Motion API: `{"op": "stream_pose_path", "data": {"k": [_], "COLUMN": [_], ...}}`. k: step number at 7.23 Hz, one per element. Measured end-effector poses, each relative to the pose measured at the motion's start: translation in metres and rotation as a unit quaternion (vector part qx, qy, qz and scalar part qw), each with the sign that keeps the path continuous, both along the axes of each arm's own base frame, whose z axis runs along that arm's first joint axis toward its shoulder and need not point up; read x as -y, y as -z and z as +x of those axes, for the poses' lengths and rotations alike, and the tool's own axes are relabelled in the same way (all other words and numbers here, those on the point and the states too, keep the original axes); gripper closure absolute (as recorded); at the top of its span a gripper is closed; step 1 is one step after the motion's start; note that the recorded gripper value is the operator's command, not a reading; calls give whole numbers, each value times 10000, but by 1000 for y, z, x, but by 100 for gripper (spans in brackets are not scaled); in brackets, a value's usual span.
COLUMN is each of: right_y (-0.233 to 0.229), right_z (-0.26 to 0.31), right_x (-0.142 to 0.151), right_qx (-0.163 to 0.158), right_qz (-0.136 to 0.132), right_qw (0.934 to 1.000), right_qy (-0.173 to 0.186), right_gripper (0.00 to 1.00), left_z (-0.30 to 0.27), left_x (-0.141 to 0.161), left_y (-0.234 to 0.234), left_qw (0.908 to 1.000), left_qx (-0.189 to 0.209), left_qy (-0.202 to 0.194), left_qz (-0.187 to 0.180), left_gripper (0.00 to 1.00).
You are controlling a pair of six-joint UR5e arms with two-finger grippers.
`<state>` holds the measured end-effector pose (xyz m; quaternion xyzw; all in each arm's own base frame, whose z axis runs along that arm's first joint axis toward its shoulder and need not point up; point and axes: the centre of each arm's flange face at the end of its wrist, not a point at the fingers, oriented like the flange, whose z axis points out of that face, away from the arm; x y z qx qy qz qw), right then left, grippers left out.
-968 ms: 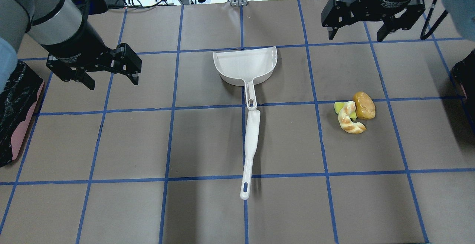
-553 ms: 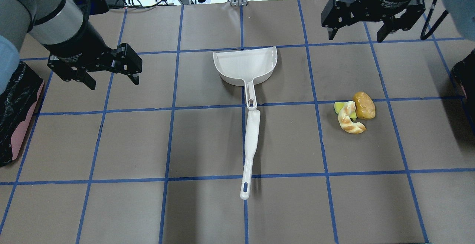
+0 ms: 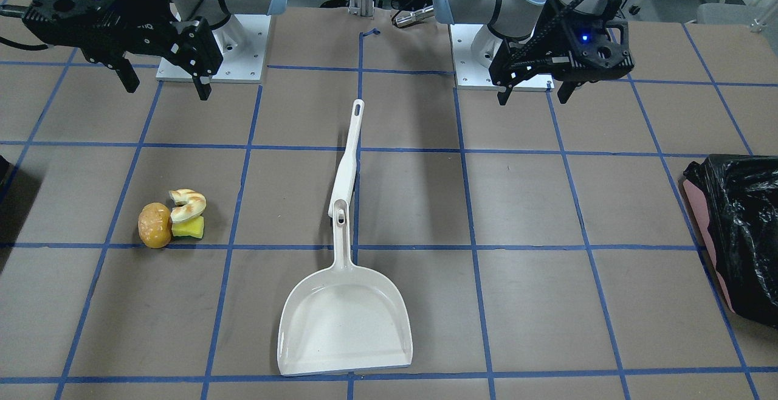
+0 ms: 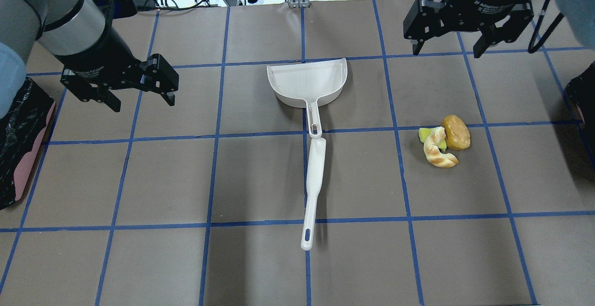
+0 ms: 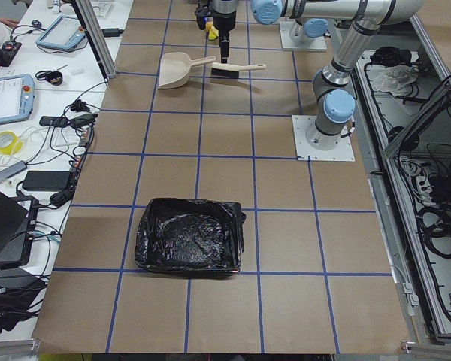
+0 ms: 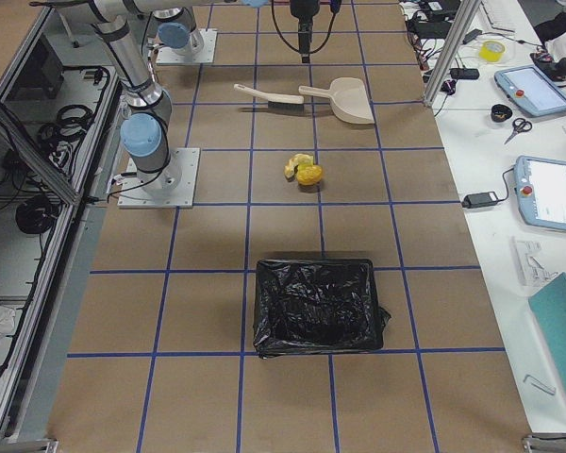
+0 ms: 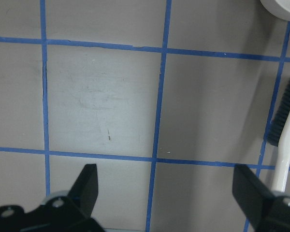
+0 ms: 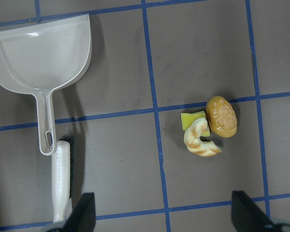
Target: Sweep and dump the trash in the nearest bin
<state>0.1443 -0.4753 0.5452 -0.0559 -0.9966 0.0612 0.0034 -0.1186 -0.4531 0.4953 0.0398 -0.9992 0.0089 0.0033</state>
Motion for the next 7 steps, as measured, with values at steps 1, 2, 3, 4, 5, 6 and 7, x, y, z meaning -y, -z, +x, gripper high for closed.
{"op": "stream_pose_path", "data": {"k": [1, 2, 3, 4, 5, 6, 7], "right_y": [0, 0, 0, 0, -1, -3, -4], "right_z": [0, 0, 0, 0, 0, 0, 0], "right_x": [0, 0, 0, 1, 2, 2, 2], "right_qx": [-7, -11, -10, -2, 2, 0, 5], "right_qz": [0, 0, 4, 0, -17, -38, -47], "right_qw": [10000, 10000, 10000, 10000, 10000, 10000, 10000], "right_qy": [4, 6, 5, 10, 28, 51, 75], "right_gripper": [0, 0, 0, 0, 0, 0, 0], "left_z": [0, 0, -1, -2, -2, -3, -5], "left_x": [1, 1, 1, 2, 3, 4, 5], "left_y": [0, 0, 0, 3, 6, 9, 12], "left_qw": [10000, 10000, 10000, 10000, 9999, 9998, 9995], "left_qx": [-4, -4, 0, 8, 7, -16, -116], "left_qy": [-3, -5, 4, 35, 106, 201, 276], "left_qz": [-10, -19, -11, 13, 39, 58, 83], "left_gripper": [0, 0, 0, 0, 0, 0, 0]}}
